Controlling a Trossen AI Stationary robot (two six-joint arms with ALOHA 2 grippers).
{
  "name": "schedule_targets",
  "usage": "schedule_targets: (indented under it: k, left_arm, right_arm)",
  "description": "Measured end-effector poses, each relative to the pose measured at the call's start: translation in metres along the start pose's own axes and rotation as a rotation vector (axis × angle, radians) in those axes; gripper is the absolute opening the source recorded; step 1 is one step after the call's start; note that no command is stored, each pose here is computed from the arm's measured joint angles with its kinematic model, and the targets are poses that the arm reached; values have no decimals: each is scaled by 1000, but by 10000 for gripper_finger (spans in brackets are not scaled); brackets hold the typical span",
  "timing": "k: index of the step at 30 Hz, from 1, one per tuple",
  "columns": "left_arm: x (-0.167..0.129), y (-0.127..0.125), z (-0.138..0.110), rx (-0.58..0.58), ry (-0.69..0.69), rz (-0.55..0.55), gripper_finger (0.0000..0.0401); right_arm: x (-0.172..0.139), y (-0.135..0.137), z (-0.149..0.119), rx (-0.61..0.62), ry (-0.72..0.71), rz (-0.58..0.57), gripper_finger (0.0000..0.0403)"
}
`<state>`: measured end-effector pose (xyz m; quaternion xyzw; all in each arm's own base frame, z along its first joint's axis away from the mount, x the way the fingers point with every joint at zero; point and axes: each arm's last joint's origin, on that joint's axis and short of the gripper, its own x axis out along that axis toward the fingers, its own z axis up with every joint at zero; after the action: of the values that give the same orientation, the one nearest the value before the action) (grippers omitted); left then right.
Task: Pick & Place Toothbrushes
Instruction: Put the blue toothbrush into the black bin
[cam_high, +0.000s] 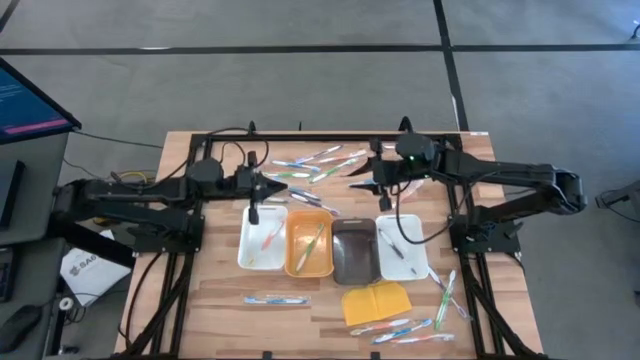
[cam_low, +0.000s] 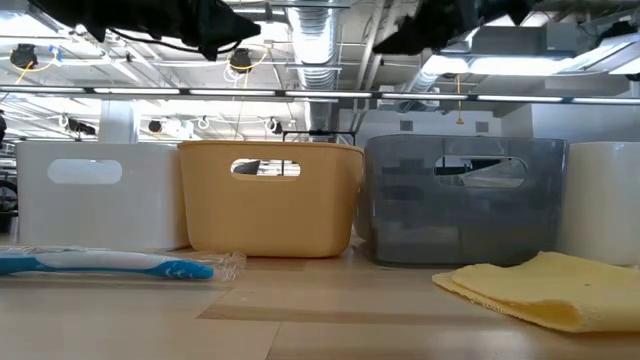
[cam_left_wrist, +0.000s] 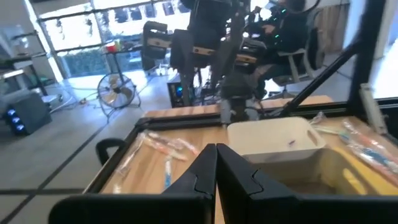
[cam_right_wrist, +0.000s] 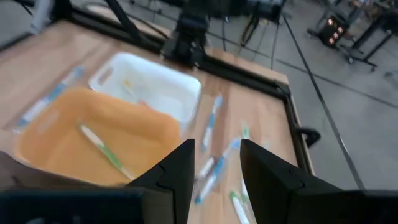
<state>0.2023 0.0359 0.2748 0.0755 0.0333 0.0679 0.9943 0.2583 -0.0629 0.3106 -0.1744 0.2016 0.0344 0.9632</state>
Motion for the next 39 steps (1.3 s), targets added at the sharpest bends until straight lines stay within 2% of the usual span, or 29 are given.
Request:
schedule_targets:
  k: [5, 14, 22, 26, 31, 34, 39]
  left_arm:
    - [3, 19, -10, -23, 55, 50, 2]
    - [16, 59, -42, -197, 250, 95, 2]
    - [20, 68, -52, -227, 316, 105, 2]
    - [16, 81, -56, -239, 340, 191, 2]
    - [21, 117, -57, -283, 470, 329, 2]
    - [32, 137, -60, -249, 586, 324, 2]
    - [56, 161, -76, -128, 748, 242, 9]
  right_arm:
    - [8, -15, -14, 31, 57, -37, 123]
    - [12, -29, -29, 107, 112, -69, 123]
    - [13, -24, -28, 112, 119, -50, 123]
    - [13, -24, -29, 114, 124, -48, 123]
    - [13, -25, -28, 112, 117, -51, 123]
    - [13, -24, -26, 122, 106, -50, 123]
    - [13, -24, -26, 132, 105, -51, 123]
